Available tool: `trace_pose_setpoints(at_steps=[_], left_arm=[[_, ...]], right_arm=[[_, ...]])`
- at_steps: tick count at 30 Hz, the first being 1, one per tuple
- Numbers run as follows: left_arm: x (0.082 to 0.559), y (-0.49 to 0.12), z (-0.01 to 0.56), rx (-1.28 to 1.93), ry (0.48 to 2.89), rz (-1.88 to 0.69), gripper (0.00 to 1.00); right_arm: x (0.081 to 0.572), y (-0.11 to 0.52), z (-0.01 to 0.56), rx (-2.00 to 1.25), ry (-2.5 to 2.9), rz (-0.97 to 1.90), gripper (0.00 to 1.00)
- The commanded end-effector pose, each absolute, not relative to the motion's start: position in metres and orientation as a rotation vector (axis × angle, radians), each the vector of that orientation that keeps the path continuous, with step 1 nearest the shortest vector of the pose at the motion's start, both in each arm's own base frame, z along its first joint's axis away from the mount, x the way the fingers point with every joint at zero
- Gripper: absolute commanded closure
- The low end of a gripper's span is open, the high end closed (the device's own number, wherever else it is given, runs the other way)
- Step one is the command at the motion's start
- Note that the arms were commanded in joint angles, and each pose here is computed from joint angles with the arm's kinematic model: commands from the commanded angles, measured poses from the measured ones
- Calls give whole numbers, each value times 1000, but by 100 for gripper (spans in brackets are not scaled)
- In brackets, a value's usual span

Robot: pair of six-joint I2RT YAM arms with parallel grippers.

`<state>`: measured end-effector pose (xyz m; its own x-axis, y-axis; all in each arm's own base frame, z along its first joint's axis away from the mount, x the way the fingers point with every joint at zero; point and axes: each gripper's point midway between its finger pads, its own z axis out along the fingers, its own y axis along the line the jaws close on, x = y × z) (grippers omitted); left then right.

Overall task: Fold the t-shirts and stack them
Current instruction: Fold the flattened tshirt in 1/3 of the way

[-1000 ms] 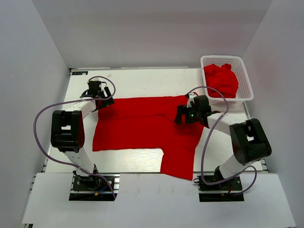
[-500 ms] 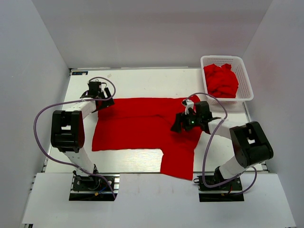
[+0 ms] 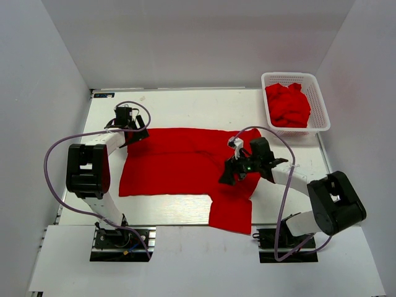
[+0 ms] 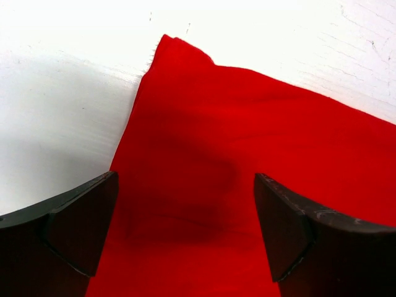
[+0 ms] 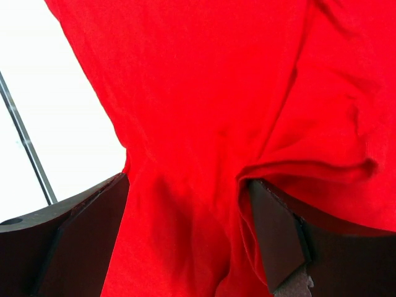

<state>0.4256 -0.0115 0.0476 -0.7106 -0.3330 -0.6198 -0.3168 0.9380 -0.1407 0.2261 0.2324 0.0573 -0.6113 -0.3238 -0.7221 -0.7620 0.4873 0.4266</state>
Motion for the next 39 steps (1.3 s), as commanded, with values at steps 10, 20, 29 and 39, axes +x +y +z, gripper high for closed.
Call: trace_pose_setpoints(at_steps=[10, 20, 29, 39], left_arm=[[426, -6, 75, -446, 2349, -13, 0], [423, -5, 75, -435, 2351, -9, 0], [420, -5, 72, -436, 2360, -6, 0], [435, -9, 89, -401, 2328, -33, 0]], right_arm=[[235, 240, 49, -963, 2223, 859, 23], [212, 254, 38, -1211, 2234, 797, 38], [219, 259, 40, -1247, 2230, 601, 42], [288, 235, 102, -695, 2138, 352, 10]])
